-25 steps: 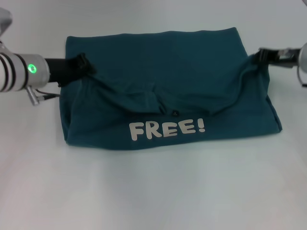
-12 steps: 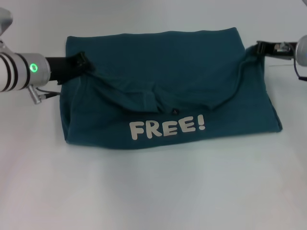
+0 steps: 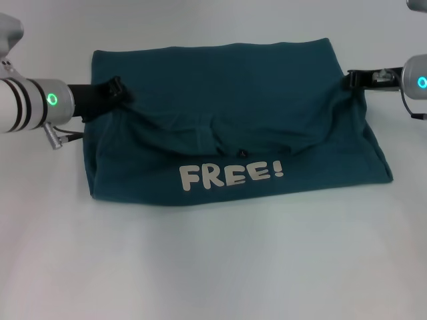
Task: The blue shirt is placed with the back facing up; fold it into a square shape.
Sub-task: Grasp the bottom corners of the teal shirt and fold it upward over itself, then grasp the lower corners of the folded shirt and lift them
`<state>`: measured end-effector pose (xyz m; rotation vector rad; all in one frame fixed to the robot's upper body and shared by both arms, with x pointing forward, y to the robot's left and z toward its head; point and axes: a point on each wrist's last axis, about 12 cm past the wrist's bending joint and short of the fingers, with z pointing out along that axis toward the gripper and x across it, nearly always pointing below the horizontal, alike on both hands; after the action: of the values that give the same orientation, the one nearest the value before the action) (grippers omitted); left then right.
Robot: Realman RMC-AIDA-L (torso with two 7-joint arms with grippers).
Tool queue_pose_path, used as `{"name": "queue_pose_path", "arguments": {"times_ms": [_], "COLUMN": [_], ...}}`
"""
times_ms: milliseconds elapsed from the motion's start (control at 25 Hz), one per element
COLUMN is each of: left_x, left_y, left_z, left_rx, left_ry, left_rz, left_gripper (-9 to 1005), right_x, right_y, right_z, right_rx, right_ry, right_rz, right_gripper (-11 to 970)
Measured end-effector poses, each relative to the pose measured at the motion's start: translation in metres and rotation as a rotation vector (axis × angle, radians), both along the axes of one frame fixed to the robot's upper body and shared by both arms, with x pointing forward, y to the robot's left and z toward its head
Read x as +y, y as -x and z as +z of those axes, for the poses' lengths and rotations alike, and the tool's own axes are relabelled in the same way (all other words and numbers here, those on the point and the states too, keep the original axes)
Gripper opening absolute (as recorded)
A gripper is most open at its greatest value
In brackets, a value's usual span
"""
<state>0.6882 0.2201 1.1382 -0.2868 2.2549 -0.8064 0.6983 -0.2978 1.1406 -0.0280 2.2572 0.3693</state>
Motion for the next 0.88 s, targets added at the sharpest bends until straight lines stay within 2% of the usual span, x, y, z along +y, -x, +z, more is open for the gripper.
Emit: {"name": "queue_pose_path", "arguments": {"times_ms": [120, 320, 520, 640, 760, 880], "left_x": [0.003, 0.007, 0.009, 0.008, 0.015, 0.026], "left_y": [0.002, 0.004, 0.006, 0.009, 0.017, 0.031], "left_z": [-0.004, -0.007, -0.009, -0.011, -0.011, -0.014], "left_rx": [0.004, 0.009, 0.015, 0.020, 0.009, -0.009], "left_ry": [-0.001, 0.006, 0.014, 0.022, 0.046, 0.101], "left_rz": [0.014, 0.032, 0.035, 0.028, 0.021, 0.022], "left_gripper": [63, 247, 399, 485, 565, 641], "right_x": [-0.007, -0.017, -0.028, -0.034, -0.046, -0.059], "right_y": [0.002, 0.007, 0.009, 0.014, 0.028, 0.052], "right_z": [-0.002, -0.004, -0.004, -0.004, -0.001, -0.004], "right_rx": [0.012, 0.030, 0.059, 0.103, 0.122, 0.117], "right_ry": [-0.005, -0.012, -0.021, -0.050, -0.134, -0.237], "right_rz": [-0.017, -0.028, -0.064, -0.077, -0.071, -0.081], "right_gripper": [114, 117, 386, 459, 531, 604]}}
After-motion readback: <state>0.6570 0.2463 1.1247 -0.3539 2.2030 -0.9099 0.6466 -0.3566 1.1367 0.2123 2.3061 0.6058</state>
